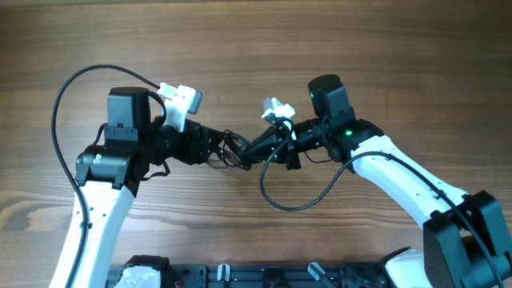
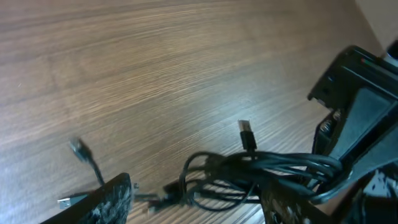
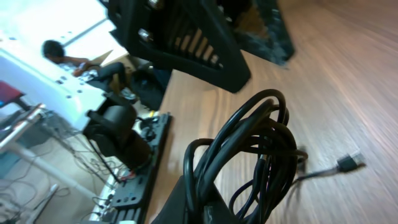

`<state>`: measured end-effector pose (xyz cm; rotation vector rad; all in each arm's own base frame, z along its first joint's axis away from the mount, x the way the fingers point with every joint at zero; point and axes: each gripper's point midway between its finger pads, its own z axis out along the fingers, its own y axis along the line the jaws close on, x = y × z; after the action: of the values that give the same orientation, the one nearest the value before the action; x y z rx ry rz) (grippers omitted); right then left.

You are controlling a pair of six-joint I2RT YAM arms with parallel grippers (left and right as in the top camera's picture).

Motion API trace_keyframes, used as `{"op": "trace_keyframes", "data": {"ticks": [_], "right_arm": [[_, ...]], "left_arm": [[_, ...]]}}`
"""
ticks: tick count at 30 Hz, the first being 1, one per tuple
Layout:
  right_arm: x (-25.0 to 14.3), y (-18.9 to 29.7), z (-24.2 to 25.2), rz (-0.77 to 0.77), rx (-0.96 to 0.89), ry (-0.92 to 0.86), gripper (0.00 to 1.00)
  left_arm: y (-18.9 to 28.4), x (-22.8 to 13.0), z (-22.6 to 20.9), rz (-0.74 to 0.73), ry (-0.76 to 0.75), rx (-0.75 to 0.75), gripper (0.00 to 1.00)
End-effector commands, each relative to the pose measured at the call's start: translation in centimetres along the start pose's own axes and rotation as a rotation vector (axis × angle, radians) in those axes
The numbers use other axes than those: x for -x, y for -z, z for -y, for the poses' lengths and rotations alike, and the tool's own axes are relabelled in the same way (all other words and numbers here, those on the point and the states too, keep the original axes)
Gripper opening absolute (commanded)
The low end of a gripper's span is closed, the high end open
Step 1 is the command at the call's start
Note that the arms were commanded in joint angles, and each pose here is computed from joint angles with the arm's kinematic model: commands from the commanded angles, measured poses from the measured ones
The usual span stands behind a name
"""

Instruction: Untangle cables

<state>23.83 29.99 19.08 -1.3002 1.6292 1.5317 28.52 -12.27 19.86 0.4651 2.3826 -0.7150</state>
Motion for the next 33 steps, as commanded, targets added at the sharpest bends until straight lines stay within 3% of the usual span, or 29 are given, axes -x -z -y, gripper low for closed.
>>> {"op": "trace_keyframes", "data": {"ticks": [1,11,16,27,30,33], "right_arm": [[0.7,0.1,-2.2,0.036,0.132,0.03,0.04],[0.8,0.4,-3.8,0.065,0.247,0.015,0.04],[0.8,0.4,-3.9,0.066,0.25,0.013,0.05],[1.0,0.6,-4.7,0.08,0.299,0.014,0.05],[1.2,0.9,-5.4,0.093,0.346,0.013,0.06],[1.2,0.9,-5.4,0.093,0.346,0.013,0.06]], "left_arm": [[0.4,0.4,1.3,0.019,-0.112,-0.055,0.67],[-0.6,-0.2,2.2,-0.016,-0.181,-0.055,0.64],[-0.6,-0.3,0.8,-0.03,-0.182,0.034,0.61],[-4.2,-2.9,3.4,-0.152,-0.3,-0.044,0.57],[-5.8,-2.0,2.6,-0.137,-0.305,0.003,0.51],[-6.7,1.4,1.7,-0.014,-0.25,0.055,0.42]]}}
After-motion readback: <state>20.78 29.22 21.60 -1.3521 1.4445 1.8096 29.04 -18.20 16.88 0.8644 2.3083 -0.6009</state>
